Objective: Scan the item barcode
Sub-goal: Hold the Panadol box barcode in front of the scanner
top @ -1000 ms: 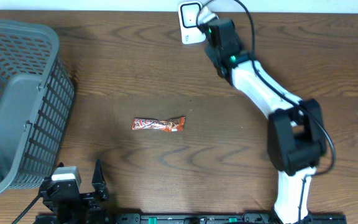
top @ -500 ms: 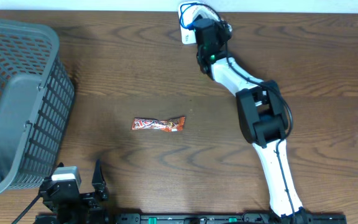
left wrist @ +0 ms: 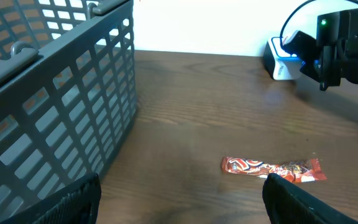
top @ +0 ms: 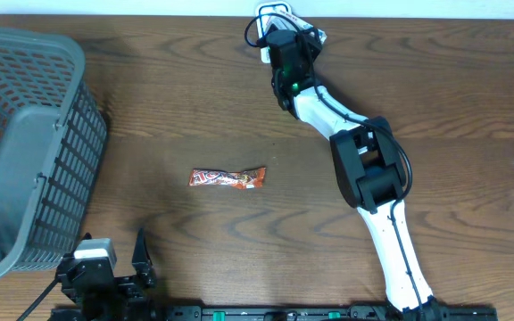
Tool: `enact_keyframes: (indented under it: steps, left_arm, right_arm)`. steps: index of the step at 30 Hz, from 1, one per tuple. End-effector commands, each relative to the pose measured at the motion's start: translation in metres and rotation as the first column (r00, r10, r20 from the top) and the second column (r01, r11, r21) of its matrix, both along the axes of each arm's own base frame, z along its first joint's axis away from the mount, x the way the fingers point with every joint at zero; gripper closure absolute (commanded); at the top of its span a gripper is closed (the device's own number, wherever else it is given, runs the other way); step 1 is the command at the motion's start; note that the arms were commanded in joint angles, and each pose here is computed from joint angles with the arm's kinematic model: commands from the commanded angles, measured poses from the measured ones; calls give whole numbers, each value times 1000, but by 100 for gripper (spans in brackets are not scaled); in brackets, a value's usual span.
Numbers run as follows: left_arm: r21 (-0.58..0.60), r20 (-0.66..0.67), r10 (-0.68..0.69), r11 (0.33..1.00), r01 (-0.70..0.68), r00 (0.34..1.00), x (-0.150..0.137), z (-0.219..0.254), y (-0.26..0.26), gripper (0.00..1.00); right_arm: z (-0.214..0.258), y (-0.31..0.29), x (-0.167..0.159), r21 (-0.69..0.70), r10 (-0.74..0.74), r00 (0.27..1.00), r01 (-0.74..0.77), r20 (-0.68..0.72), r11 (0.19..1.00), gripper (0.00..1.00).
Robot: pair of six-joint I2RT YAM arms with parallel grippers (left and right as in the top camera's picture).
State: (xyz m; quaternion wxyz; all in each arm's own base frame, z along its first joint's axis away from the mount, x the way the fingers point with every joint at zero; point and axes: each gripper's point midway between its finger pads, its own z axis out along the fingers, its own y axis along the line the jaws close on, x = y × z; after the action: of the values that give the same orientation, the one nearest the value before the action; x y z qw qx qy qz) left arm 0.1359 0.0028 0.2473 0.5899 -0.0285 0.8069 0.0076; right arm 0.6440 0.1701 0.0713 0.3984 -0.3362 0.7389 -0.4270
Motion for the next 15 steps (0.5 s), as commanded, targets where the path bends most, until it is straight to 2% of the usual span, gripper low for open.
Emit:
enact_keyframes:
  steps: [1, 5, 10, 15]
  left_arm:
    - [-1, 7, -9, 1000, 9, 1000, -1, 1, -2, 16]
    - [-1, 7, -9, 1000, 9, 1000, -1, 1, -2, 16]
    - [-1, 7, -9, 1000, 9, 1000, -1, 1, -2, 16]
    - [-1, 7, -9, 1000, 9, 1000, -1, 1, -2, 16]
  right_arm:
    - [9, 13, -6, -8, 8, 1000, -8, -13, 1000, 67]
    - [25, 16, -15, 14, 3, 999, -2, -38, 1000, 66]
    - [67, 12, -32, 96, -36, 999, 40, -39, 995, 66]
    - [97, -4, -65, 204, -125, 988, 142, -96, 969, 69]
